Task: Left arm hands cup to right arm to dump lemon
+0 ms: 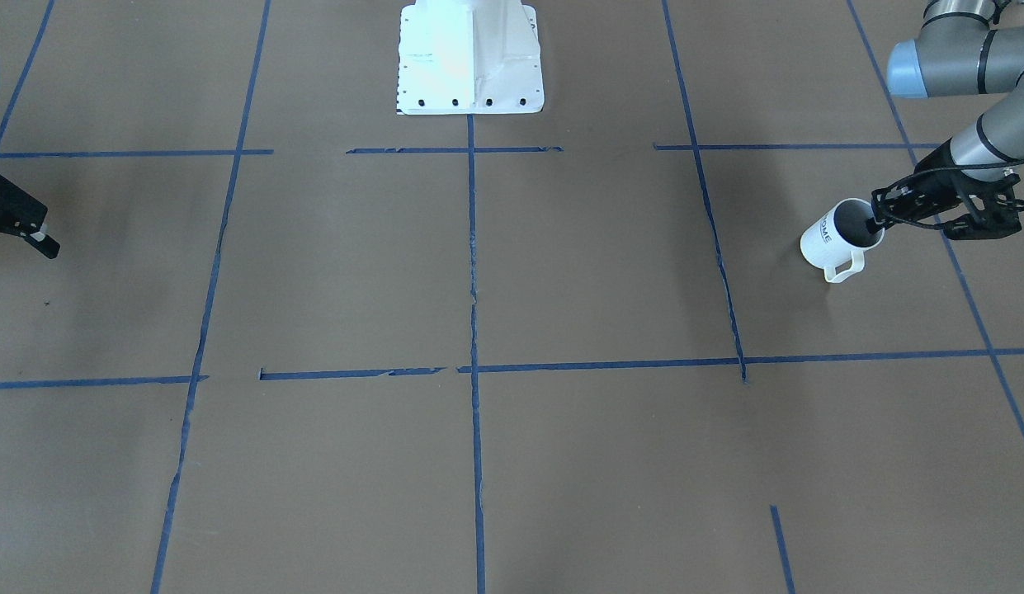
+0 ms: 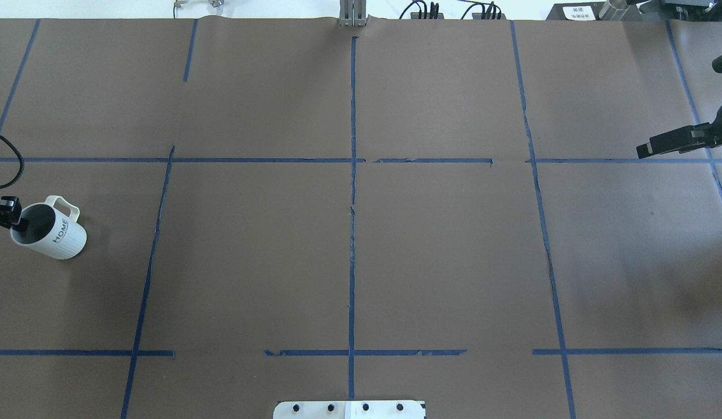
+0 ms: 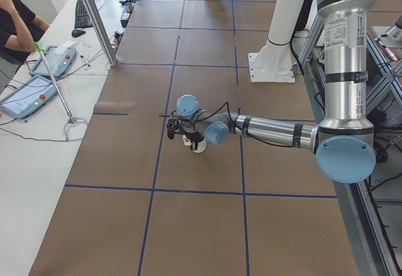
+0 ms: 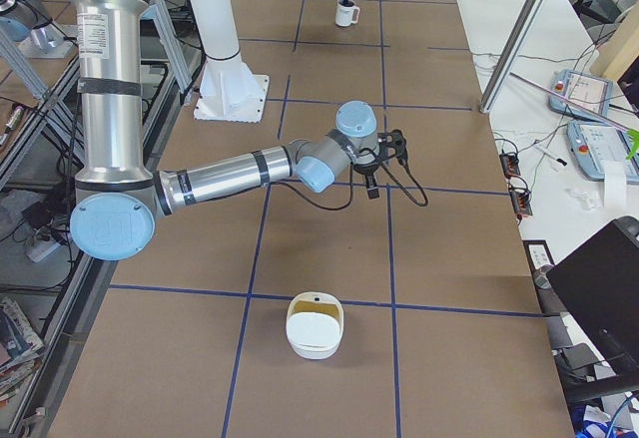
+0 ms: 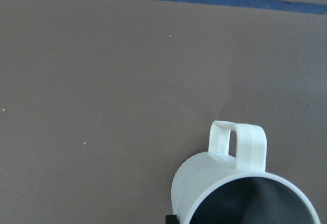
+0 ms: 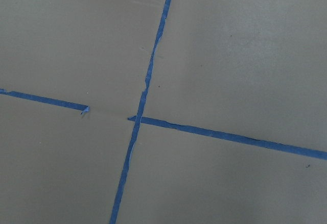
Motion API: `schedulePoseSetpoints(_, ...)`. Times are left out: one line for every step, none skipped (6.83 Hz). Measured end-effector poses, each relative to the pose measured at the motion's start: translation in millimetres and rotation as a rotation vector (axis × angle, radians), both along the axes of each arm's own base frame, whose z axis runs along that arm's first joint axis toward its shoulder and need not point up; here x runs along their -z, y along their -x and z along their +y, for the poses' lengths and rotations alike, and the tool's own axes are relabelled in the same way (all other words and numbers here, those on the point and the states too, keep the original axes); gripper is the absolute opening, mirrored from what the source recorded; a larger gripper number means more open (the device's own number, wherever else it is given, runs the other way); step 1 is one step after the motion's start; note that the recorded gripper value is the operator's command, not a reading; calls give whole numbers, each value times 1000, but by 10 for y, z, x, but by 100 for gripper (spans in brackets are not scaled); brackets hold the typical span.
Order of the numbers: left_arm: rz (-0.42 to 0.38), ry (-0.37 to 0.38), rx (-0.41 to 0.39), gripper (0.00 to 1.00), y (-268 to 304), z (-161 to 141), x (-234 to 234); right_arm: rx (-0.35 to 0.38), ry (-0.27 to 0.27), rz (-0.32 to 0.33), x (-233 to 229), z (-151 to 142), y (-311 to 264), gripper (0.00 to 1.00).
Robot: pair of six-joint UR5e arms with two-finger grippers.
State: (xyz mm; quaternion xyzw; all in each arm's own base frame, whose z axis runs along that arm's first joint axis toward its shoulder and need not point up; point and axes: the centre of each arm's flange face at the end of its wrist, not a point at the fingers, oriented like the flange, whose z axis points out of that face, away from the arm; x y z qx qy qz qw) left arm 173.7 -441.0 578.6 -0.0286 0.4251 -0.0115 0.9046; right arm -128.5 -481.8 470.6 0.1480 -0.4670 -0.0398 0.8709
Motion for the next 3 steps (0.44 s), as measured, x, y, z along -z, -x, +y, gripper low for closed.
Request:
schedulePoseSetpoints(3, -6, 0, 100, 5, 7, 36, 0, -2, -1, 13, 3, 1, 100)
schedulePoseSetpoints(10, -18, 3, 100, 31, 22, 108, 0, -2, -1, 17, 10, -3, 100)
schedulePoseSetpoints(23, -38, 8, 100, 110, 115, 250, -2, 4, 2, -17, 37, -24, 100)
